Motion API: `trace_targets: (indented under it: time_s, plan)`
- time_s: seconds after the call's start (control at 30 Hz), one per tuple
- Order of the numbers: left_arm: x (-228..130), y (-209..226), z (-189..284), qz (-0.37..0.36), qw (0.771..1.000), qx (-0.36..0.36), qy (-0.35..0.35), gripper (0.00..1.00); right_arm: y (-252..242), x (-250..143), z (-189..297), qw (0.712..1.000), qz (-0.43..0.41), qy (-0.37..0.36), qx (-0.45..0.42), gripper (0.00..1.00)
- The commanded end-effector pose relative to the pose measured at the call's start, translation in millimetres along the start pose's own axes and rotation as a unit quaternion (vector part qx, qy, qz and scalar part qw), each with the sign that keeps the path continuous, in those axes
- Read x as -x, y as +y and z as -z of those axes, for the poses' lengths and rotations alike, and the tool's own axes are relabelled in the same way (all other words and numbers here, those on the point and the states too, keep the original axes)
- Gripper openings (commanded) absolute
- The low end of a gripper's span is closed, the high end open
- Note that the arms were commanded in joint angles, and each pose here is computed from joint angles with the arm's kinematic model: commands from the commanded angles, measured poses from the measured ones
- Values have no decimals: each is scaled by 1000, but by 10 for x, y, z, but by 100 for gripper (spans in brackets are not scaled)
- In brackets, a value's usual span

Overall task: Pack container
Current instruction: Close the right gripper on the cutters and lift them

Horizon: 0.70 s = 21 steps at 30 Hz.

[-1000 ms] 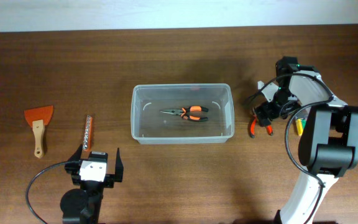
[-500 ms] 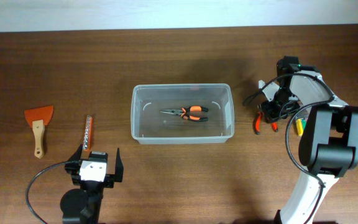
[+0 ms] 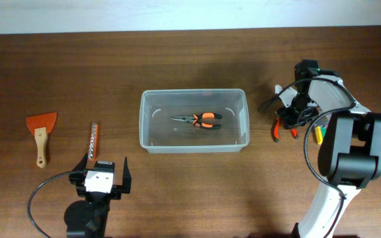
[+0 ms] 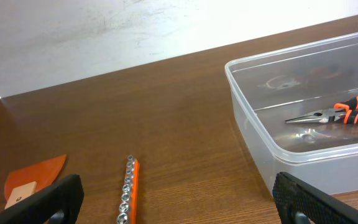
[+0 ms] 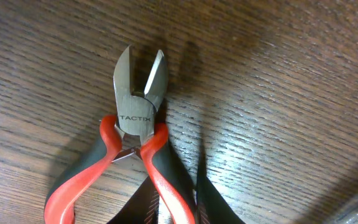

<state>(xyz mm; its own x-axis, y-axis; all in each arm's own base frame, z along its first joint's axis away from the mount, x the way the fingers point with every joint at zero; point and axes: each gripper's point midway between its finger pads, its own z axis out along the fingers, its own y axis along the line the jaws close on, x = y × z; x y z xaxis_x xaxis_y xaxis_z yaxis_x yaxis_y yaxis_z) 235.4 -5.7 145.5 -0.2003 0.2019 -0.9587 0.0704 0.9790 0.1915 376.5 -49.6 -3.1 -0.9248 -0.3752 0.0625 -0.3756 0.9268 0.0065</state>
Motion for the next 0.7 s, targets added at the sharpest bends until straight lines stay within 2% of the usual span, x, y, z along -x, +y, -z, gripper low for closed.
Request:
trace_targets:
  time_s: [0.0, 0.47, 0.5, 0.67]
  plan:
    - [-6, -7, -1, 3, 1000, -2, -2, 99, 184, -77, -223, 999, 5, 16, 44, 20]
    - [-6, -7, -1, 3, 1000, -2, -2, 99, 182, -74, -223, 999, 5, 15, 44, 8]
    - [-6, -7, -1, 3, 1000, -2, -2, 99, 182, -74, -223, 999, 5, 15, 44, 4]
    - [-6, -7, -1, 3, 1000, -2, -2, 99, 176, -65, -205, 999, 4, 14, 43, 4]
